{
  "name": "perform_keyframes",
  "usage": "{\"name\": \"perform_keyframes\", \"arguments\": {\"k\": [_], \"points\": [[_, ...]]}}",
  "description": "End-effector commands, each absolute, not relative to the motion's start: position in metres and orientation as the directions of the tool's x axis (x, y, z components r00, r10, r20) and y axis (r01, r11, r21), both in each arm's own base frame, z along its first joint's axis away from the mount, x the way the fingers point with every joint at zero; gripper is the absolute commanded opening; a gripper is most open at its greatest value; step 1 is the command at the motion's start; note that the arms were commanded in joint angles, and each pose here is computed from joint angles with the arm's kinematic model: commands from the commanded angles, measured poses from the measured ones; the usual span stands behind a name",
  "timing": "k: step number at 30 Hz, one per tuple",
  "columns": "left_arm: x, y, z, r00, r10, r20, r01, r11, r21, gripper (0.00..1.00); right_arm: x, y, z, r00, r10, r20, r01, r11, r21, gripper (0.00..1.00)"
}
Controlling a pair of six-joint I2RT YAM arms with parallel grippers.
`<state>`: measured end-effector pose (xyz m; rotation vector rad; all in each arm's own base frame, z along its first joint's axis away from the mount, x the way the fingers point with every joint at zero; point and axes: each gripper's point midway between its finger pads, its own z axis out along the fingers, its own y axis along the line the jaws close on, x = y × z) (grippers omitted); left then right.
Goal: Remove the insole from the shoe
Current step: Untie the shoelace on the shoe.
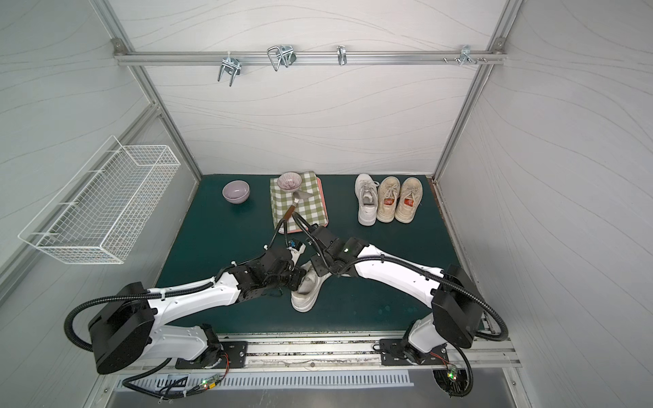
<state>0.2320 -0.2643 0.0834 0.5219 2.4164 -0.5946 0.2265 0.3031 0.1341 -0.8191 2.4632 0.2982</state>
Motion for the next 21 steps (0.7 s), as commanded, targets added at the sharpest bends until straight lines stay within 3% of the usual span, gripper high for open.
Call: {"name": "perform_keyframes", "arguments": {"k": [1, 11, 21], "points": [[0.251, -0.289, 0.124, -0.688, 0.142, -0.711, 0.516, 0.786, -0.342, 0.0, 0.226, 0.304, 0.127, -0.67, -0.52, -0.53, -0.619, 0.786, 0.012, 0.45], [0.249, -0.29, 0.126, -0.687, 0.144, -0.712, 0.524, 0.777, -0.348, 0.0, 0.234, 0.3, 0.116, -0.672, -0.536, -0.512, -0.598, 0.8, -0.053, 0.32], [0.245, -0.295, 0.128, -0.681, 0.166, -0.713, 0.544, 0.767, -0.341, 0.0, 0.254, 0.283, 0.112, -0.659, -0.55, -0.513, -0.489, 0.831, -0.264, 0.24]]}}
